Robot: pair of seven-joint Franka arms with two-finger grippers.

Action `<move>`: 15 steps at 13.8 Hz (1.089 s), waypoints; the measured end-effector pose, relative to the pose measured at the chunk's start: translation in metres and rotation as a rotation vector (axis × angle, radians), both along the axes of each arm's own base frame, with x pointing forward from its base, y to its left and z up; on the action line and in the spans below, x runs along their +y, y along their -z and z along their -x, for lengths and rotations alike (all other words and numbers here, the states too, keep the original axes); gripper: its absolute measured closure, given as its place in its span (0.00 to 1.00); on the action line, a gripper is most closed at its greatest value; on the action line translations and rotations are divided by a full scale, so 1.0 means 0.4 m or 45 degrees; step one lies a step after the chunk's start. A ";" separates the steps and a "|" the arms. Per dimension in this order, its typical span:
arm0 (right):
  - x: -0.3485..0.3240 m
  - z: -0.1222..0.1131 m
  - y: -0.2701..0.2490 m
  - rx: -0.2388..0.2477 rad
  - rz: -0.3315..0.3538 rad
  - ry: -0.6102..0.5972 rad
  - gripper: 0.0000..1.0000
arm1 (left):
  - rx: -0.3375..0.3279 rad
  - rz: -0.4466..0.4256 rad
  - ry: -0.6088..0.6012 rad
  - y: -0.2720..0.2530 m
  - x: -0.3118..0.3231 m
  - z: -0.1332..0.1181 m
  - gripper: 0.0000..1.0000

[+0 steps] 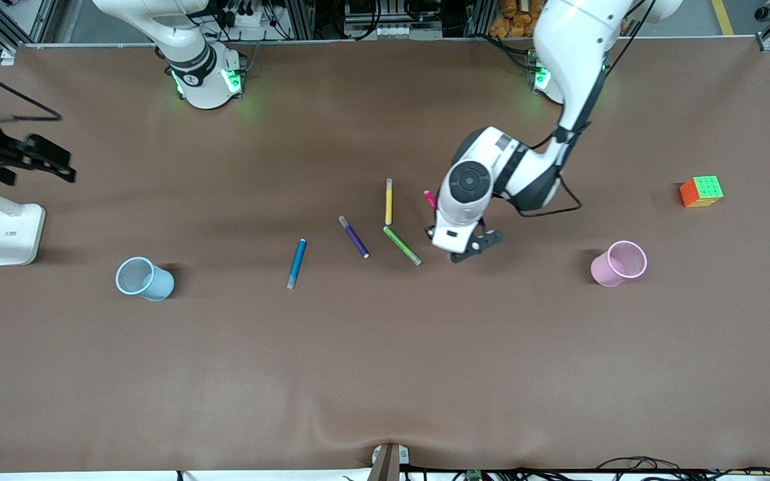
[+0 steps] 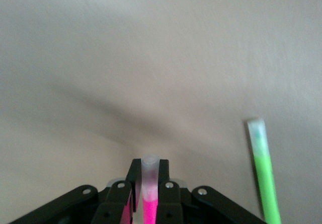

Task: Place pink and blue markers in matching cups
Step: 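Carry the pink marker toward the pink cup while the right gripper reaches the blue marker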

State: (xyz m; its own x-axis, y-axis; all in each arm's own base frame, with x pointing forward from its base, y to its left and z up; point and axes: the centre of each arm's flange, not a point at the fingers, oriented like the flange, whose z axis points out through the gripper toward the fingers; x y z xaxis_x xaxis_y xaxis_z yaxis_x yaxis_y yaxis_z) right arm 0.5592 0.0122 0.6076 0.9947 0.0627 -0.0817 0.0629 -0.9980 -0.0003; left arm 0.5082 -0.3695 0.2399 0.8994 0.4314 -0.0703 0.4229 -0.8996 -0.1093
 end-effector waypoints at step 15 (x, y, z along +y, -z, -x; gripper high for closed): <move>0.376 -0.203 0.462 0.052 -0.021 0.032 0.00 | -0.314 -0.516 0.464 -0.215 0.294 -0.190 0.83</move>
State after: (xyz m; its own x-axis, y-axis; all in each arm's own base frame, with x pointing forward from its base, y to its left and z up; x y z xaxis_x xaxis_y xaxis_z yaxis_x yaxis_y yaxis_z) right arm 0.6405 0.1627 0.4227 0.9918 0.0392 -0.1218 0.0372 -0.9991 -0.0191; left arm 0.5843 -0.2518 0.3260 0.9634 0.0408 0.2650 0.1514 -0.8985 -0.4122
